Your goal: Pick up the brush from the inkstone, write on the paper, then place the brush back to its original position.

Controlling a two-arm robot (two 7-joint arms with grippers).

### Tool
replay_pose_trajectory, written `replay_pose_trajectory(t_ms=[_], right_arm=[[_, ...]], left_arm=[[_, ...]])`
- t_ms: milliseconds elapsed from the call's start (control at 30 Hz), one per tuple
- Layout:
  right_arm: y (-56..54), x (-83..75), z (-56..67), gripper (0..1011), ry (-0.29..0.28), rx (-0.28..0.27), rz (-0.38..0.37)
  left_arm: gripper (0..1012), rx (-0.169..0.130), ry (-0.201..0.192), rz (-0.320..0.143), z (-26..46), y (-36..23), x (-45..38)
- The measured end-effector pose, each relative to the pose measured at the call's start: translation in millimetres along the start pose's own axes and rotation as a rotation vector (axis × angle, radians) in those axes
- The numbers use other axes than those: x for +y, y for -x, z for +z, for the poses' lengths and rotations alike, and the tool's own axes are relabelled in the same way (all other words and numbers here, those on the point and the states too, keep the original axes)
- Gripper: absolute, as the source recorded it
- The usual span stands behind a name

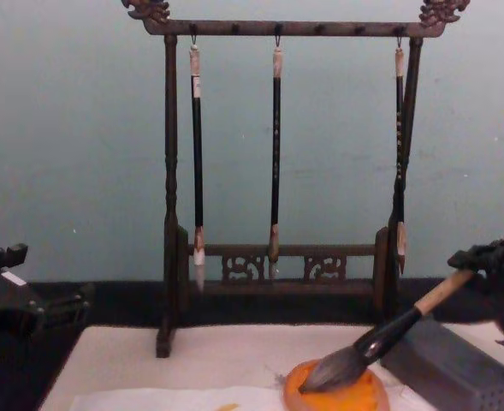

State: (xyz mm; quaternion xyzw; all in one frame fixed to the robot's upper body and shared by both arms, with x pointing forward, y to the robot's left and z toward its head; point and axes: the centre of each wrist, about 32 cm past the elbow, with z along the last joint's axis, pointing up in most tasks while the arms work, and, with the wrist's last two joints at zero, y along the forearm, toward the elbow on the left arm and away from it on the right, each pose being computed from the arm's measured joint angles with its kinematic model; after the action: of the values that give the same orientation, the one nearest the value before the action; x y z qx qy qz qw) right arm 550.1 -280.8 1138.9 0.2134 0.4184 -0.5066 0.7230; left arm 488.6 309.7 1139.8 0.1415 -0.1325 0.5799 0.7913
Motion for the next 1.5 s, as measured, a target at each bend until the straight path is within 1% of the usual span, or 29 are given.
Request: replay_pose_trajectory(t_ms=[100, 133, 167, 267, 333, 367, 467, 500, 600, 633, 800, 933, 1100, 1200, 1400, 1433, 1500], right_arm=[[0.0, 0.0, 0.0, 333, 0.000, 0.000, 0.000], [0.1, 0.0, 0.0, 392, 0.000, 0.000, 0.000], [0.0, 0.0, 0.0, 412, 0.000, 0.000, 0.000], [0.1, 0.1, 0.0, 536, 0.000, 0.000, 0.001], [0.1, 0.1, 0.0, 577, 0.000, 0.000, 0.001], [0.1, 0.1, 0.0, 637, 0.000, 0.000, 0.001], [0.1, 0.1, 0.0, 696, 0.000, 0.000, 0.001], [0.1, 0.1, 0.0, 753, 0.001, 0.000, 0.001], [0.1, 0.1, 0.0, 813, 0.001, 0.000, 0.001], [0.1, 0.1, 0.0, 864, 0.001, 0.000, 0.001], [0.1, 0.1, 0.1, 990, 0.001, 0.000, 0.001], [0.0, -0.1, 0.1, 1000, 0.002, -0.001, 0.001], [-2.0, -8.3, 0.2, 1000, 0.007, 0.001, -0.001], [-2.2, -15.6, -0.4, 1000, 0.009, 0.005, -0.001], [-2.3, -35.5, -0.3, 1000, 0.008, 0.005, 0.000], [-1.6, -41.4, -0.7, 1000, 0.008, 0.002, 0.002], [-1.1, -47.2, -1.1, 1000, 0.009, -0.004, 0.002]], left_arm=[[1001, 0.000, 0.000, 0.000, 0.0, 0.0, 0.0], [1001, 0.000, 0.000, 0.000, 0.0, 0.0, 0.0], [1001, 0.000, 0.000, 0.000, 0.0, 0.0, 0.0], [1001, 0.000, 0.000, 0.000, 0.0, 0.0, 0.0], [1001, 0.000, 0.000, 0.000, 0.0, 0.0, 0.0], [1001, 0.000, 0.000, 0.000, 0.0, 0.0, 0.0], [1001, 0.000, 0.000, 0.000, 0.0, 0.0, 0.0], [1001, 0.000, 0.000, 0.000, 0.0, 0.0, 0.0], [1001, 0.000, 0.000, 0.000, 0.0, 0.0, 0.0], [1001, 0.000, 0.000, 0.000, 0.0, 0.0, 0.0], [1001, 0.000, 0.000, 0.000, 0.0, 0.0, 0.0], [1001, 0.000, 0.000, 0.000, 0.0, 0.0, 0.0], [1001, 0.000, 0.000, 0.000, 0.0, 0.0, 0.0], [1002, 0.000, 0.000, 0.000, 0.0, 0.0, 0.0], [1001, 0.000, 0.000, 0.000, 0.0, 0.0, 0.0], [1001, 0.000, 0.000, 0.000, 0.0, 0.0, 0.0], [1001, 0.000, 0.000, 0.000, 0.0, 0.0, 0.0]])
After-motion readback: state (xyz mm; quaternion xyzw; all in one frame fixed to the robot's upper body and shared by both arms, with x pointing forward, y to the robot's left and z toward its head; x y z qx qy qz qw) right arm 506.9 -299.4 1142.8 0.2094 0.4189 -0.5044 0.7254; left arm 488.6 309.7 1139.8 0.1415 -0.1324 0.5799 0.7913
